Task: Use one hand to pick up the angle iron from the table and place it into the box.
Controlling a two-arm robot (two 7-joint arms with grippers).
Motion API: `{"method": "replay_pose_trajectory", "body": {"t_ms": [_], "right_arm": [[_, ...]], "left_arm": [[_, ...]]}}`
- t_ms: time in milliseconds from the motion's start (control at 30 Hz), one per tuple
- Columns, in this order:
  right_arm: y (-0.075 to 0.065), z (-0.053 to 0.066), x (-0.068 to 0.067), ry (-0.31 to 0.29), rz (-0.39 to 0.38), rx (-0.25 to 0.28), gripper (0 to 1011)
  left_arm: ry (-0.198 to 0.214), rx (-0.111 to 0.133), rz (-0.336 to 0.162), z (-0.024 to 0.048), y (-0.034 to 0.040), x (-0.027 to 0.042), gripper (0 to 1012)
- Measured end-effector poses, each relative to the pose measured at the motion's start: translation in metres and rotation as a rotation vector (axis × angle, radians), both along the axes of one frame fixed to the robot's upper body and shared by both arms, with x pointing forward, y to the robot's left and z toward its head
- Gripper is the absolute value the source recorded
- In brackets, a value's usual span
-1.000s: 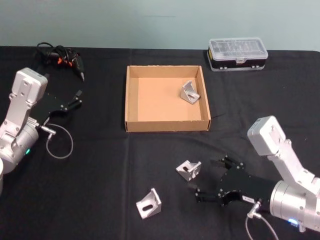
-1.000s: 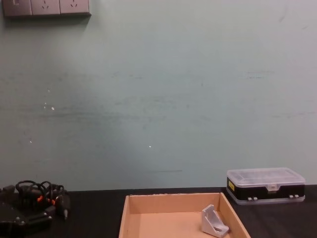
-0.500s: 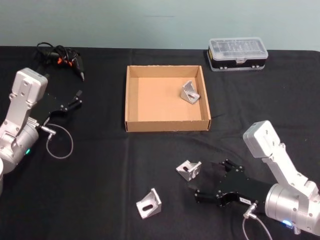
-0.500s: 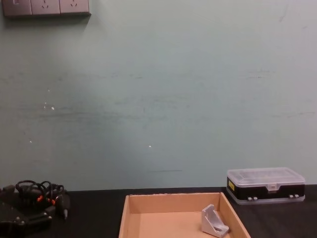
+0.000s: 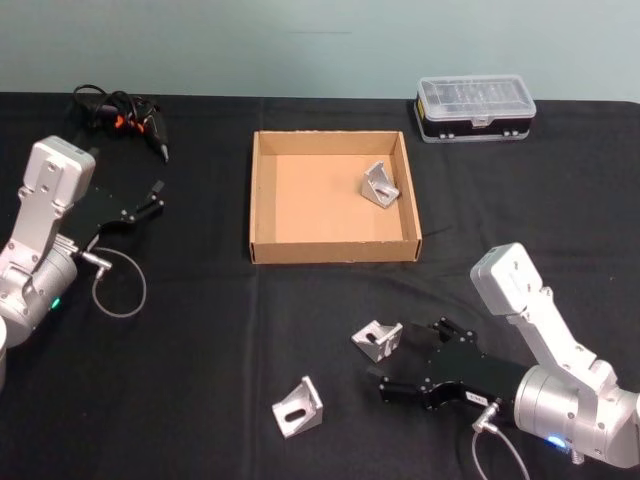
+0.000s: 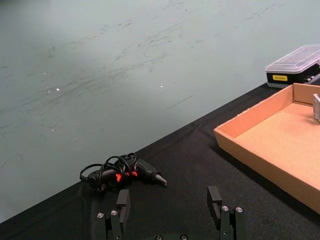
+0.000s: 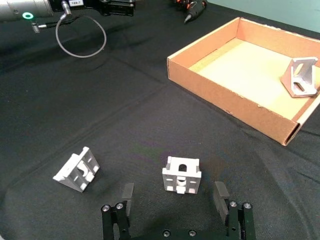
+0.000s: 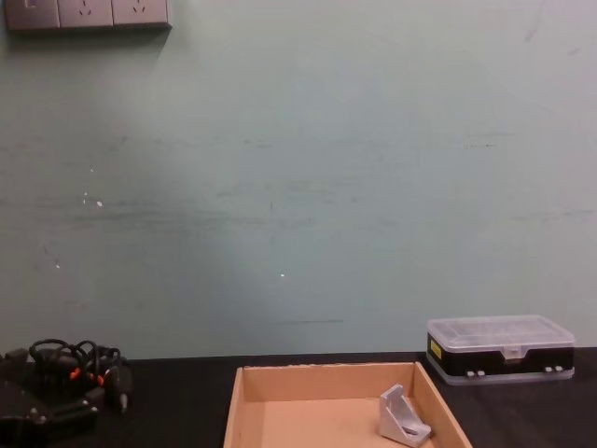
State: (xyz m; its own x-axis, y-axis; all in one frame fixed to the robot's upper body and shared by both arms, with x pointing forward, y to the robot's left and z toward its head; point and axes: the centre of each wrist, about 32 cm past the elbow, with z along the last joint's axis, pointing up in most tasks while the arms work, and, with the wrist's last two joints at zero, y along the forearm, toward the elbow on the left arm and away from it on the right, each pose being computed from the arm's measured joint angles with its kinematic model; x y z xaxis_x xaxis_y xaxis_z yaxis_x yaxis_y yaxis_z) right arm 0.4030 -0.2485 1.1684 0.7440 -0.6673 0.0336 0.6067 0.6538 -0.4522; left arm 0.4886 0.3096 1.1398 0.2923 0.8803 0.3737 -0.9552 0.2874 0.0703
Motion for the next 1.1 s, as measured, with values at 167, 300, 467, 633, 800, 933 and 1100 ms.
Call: {"method": "replay_pose_trajectory", "body": {"t_ms": [167, 300, 467, 633, 800, 933, 1100], "right_arm": [[0.003, -0.002, 0.003, -0.002, 0.000, 0.002, 1000], [0.005, -0.003, 0.006, -0.005, 0.000, 0.004, 1000], [0.010, -0.004, 0.011, -0.009, 0.003, 0.011, 1000], [0.014, -0.006, 0.015, -0.010, 0.004, 0.011, 1000], [0.017, -0.010, 0.019, -0.007, -0.003, 0.006, 1000], [0.018, -0.011, 0.020, -0.008, -0.009, 0.003, 1000], [0.019, -0.011, 0.020, -0.009, -0.011, -0.001, 1000]], "left_arm": [[0.000, 0.000, 0.000, 0.0000, 0.0000, 0.0000, 1011], [0.000, 0.000, 0.000, 0.0000, 0.0000, 0.0000, 1011], [0.000, 0.000, 0.000, 0.0000, 0.0000, 0.0000, 1011], [0.000, 0.000, 0.000, 0.0000, 0.0000, 0.0000, 1011], [0.000, 0.000, 0.000, 0.0000, 0.0000, 0.0000, 1011], [0.000, 0.000, 0.000, 0.0000, 0.0000, 0.0000, 1011], [0.000, 0.000, 0.000, 0.0000, 0.0000, 0.0000, 1012]]}}
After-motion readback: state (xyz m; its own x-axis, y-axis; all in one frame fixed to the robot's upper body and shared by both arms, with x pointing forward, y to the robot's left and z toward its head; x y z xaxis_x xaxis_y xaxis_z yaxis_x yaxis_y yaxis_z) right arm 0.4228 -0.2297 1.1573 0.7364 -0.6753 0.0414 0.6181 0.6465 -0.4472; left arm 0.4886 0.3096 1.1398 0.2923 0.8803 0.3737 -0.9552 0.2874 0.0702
